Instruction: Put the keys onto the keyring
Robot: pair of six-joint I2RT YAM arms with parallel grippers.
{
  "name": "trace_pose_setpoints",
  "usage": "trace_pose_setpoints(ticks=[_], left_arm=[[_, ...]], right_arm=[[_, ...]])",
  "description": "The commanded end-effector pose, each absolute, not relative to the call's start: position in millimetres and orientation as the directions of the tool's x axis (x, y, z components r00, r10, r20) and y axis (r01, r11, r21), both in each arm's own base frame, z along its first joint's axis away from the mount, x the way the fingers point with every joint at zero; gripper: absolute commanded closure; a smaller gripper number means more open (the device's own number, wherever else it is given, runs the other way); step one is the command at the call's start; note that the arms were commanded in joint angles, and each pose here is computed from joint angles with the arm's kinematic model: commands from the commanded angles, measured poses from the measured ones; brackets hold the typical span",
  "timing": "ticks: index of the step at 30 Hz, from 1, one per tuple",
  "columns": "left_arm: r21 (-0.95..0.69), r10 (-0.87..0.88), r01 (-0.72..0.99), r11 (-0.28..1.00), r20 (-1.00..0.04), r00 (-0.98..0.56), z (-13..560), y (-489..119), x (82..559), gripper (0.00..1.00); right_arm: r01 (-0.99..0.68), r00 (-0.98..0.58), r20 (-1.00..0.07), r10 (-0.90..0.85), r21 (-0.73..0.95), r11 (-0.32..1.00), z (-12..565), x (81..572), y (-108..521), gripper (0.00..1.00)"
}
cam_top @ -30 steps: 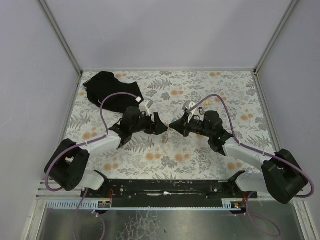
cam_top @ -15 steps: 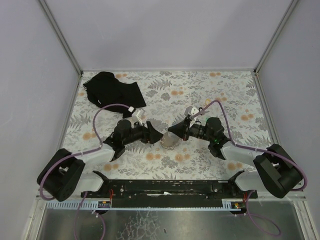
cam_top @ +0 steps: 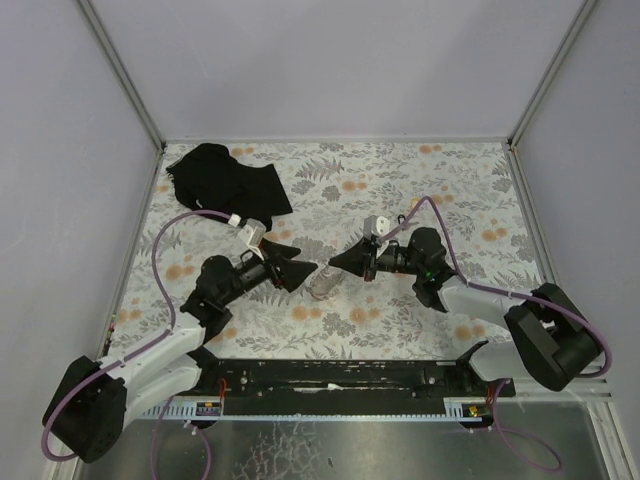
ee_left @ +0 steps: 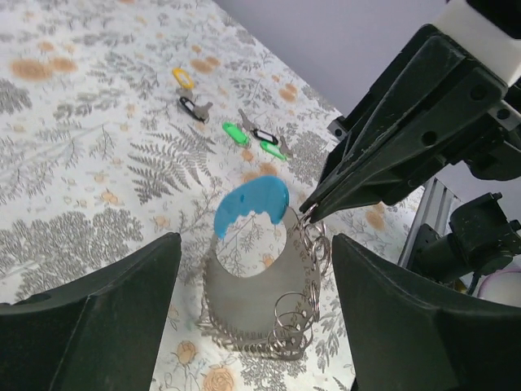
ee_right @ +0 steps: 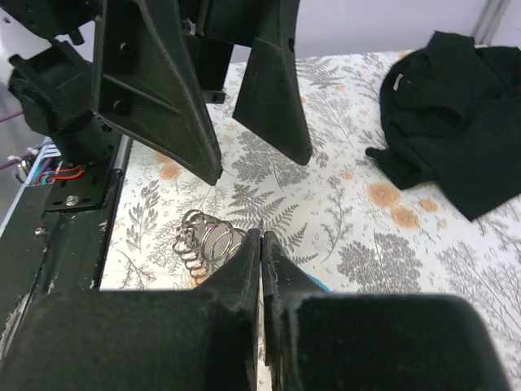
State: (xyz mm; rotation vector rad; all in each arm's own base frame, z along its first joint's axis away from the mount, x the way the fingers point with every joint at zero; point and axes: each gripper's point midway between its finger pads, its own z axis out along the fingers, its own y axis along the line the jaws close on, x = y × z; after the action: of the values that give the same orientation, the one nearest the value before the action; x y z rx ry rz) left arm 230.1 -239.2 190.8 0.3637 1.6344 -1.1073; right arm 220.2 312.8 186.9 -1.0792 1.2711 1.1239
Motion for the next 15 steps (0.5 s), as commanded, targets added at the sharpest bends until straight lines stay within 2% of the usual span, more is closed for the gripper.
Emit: trace_pose_setpoints(ticks=[1, 11, 15], left_arm=[[-0.336, -0.275, 0.777, 0.532, -0.937, -0.217, 207.3, -233.5, 231.2, 0.26], [-0.240, -0.215, 0.818, 0.523, -0.966, -0.146, 207.5, -236.7, 230.8, 0.29], [-0.237, -0.174, 0.818, 0.523, -0.970, -0.170, 194.4, -240.0, 233.8, 0.21]], right_arm=[[-0.991, 0.135, -0.986, 0.099, -0.133, 0.033, 225.8, 213.9, 324.8, 1.00], [-0.985, 0.167, -0.980, 0.108, -0.170, -0.022, 222.8, 209.9, 323.7, 1.00], [-0.984, 0.170, -0.981, 0.096, -0.174, -0.036, 218.1, 210.5, 323.1, 1.00]])
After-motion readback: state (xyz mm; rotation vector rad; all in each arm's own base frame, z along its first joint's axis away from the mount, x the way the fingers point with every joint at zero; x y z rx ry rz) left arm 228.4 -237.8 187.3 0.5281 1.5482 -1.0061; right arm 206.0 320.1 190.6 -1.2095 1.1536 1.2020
